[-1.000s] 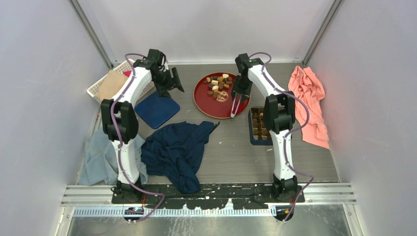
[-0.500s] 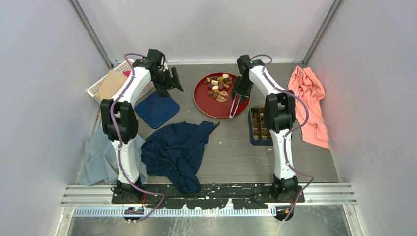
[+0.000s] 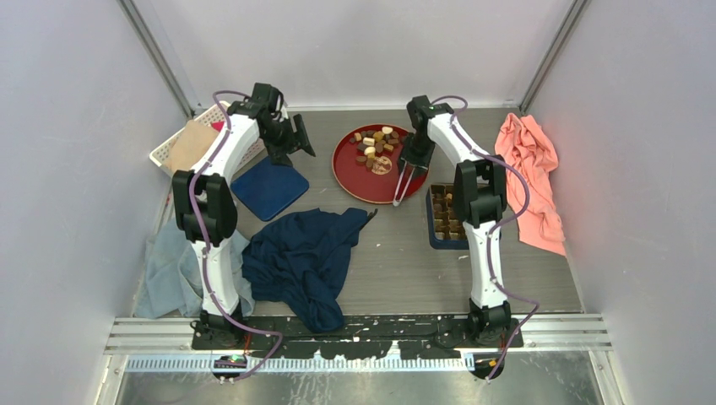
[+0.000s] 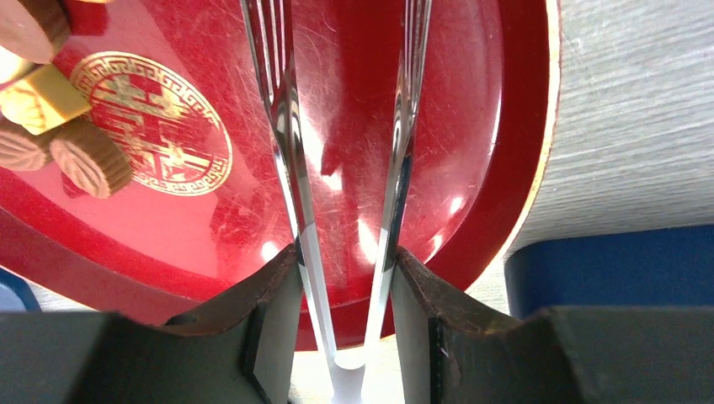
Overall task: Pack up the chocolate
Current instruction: Pick up the fake chocolate from the plate.
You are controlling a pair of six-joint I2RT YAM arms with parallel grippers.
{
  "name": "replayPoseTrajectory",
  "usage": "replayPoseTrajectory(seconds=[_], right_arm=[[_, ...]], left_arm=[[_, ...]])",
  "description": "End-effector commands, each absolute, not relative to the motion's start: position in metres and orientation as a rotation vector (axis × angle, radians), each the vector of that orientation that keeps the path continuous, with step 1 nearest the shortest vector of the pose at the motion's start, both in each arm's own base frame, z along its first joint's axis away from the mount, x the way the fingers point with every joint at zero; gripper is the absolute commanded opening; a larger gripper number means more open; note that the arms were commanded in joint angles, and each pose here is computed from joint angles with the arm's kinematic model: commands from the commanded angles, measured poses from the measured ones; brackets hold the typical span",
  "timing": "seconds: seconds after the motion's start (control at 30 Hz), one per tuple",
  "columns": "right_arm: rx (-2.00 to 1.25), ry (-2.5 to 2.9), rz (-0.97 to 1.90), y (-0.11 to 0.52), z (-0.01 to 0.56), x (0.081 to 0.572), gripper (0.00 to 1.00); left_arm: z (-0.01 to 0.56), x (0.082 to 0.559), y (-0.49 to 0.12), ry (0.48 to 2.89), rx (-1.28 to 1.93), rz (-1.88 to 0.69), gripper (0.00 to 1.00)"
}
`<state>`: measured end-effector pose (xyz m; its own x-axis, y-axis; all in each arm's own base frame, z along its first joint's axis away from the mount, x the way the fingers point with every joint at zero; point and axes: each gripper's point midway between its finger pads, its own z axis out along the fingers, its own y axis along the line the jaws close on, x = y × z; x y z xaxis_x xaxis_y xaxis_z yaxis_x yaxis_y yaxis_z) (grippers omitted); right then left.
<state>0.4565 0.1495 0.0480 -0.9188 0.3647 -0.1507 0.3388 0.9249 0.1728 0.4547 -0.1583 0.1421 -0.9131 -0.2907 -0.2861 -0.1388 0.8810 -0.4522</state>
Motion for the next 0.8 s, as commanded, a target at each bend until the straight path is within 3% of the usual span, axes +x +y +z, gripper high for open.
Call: replayPoseTrajectory(seconds=[0.0, 0.77], right_arm=[[0.529, 2.830, 0.256, 0.148, 0.074, 0.479, 0.47], [0.523, 2.851, 0.305, 0.149, 0.094, 0.458, 0.47]], left_arm=[[0.164, 0.467, -0.157, 2.626, -0.298, -0.641, 0.74], [0.163, 0.469, -0.153, 2.624, -0.317, -0.635, 0.74]])
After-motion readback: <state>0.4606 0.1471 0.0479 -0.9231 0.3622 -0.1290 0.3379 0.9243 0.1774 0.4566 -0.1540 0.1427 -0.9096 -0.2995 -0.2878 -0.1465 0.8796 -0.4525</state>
